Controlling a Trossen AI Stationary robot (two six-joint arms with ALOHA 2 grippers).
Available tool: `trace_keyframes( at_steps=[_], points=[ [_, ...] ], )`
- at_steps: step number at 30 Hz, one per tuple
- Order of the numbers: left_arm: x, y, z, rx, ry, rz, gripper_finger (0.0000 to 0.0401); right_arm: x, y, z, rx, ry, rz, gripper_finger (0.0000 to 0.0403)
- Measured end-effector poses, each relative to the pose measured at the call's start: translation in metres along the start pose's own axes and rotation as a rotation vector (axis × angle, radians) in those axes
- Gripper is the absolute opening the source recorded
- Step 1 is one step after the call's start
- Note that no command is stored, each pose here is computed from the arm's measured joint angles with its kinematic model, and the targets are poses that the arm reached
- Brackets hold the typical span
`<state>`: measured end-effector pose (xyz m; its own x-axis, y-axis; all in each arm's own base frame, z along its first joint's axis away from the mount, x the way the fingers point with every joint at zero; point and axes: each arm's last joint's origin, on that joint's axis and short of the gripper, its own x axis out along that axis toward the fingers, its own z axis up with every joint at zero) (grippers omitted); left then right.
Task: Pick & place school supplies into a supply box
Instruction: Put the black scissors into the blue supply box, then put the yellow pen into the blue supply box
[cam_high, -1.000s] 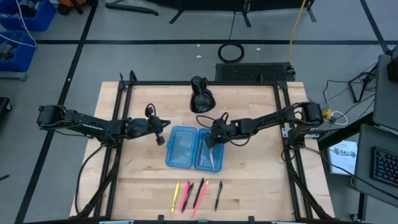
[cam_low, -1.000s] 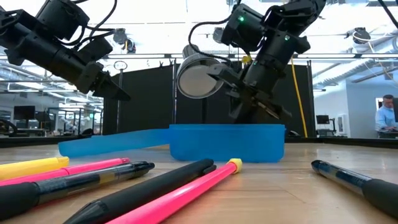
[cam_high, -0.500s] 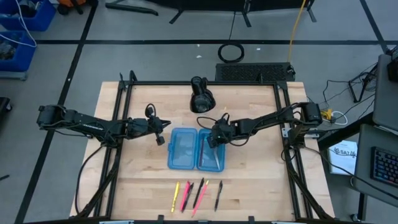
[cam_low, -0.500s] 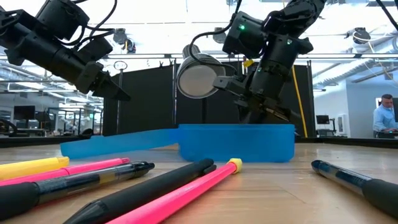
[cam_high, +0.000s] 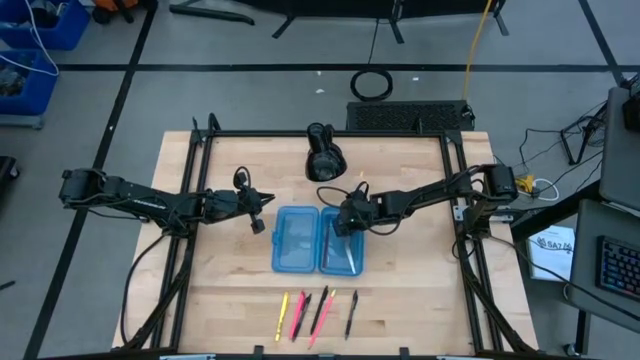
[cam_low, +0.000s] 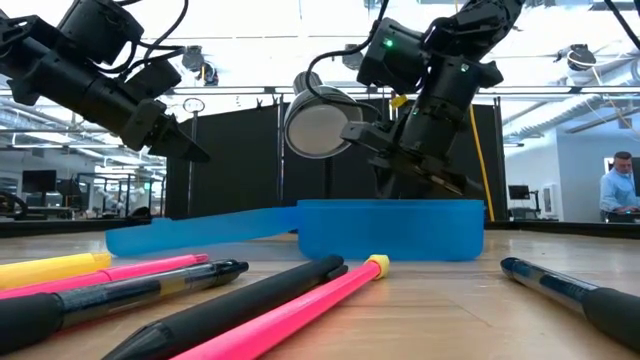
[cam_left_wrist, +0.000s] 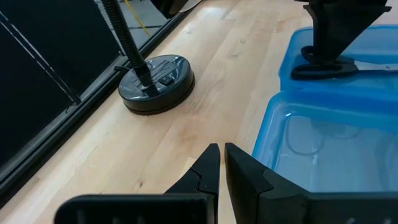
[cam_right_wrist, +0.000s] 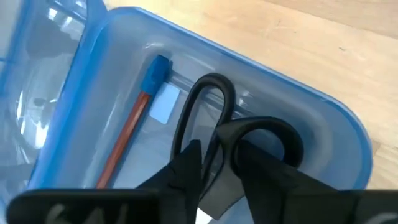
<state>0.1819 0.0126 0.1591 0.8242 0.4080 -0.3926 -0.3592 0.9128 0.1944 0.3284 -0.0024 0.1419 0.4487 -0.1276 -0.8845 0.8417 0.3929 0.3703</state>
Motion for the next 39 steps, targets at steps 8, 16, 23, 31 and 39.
trace_keyframes(
  at_steps=[8,16,23,31,39],
  points=[
    [0.000,0.000,0.000,0.001,0.001,0.000,0.0031,-0.023,0.011,0.009,-0.004,-0.062,0.134,0.0116],
    [0.000,-0.001,-0.002,0.010,0.014,-0.015,0.0031,-0.082,0.026,0.017,-0.342,-0.215,0.341,0.0115],
    [0.000,-0.001,-0.008,0.062,0.075,-0.021,0.0031,-0.144,0.034,-0.019,-0.867,-0.449,0.392,0.0076],
    [0.000,-0.001,-0.003,0.172,0.021,-0.024,0.0031,-0.178,0.027,-0.054,-1.254,-0.702,0.262,0.0007],
    [-0.001,-0.002,0.003,0.253,-0.040,-0.027,0.0031,-0.148,-0.016,-0.081,-1.335,-0.774,0.427,0.0001]
  ],
)
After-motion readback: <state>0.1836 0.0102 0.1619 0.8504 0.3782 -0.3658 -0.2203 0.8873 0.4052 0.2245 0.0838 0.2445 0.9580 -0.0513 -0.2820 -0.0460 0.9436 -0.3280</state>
